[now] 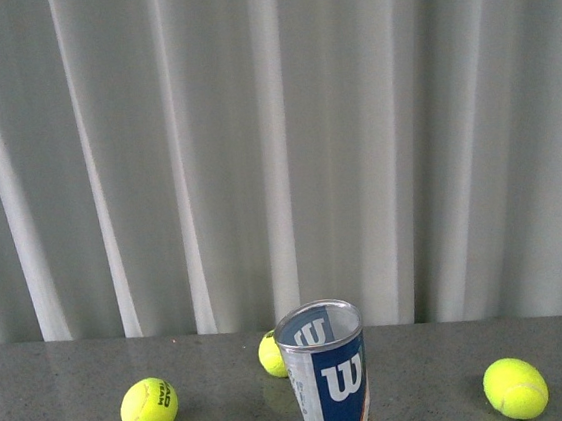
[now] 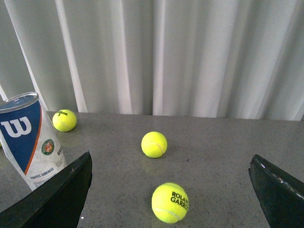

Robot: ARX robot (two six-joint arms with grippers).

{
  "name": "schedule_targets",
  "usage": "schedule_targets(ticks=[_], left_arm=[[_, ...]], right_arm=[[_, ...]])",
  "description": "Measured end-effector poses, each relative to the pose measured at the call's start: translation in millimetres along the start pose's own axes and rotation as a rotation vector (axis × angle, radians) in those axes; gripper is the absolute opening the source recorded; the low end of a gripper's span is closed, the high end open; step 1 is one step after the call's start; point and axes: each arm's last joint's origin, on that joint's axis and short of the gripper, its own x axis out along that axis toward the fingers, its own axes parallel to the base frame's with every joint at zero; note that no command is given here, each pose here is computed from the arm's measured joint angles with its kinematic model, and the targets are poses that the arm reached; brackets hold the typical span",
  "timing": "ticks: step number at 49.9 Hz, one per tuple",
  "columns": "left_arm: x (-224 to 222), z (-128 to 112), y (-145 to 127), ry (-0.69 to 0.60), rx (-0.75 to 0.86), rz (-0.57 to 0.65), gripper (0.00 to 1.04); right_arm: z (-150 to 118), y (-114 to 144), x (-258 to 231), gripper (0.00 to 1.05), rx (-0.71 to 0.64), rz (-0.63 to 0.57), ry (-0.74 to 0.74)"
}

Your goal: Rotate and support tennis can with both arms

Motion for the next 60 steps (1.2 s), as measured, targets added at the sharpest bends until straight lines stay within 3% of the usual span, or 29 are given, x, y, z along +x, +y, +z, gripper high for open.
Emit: schedule_targets(ticks=[22,60], left_arm=[[-39.2,-20.1,17.8,-0.010,0.000,0.008,0.04],[-66.8,-13.8,17.6,-0.033,0.000,0.006,0.04]], right_arm=[[0.0,0.0,0.0,0.98,0.000,0.000,0.000],[0.0,0.0,0.0,0.98,0.000,0.000,0.000]])
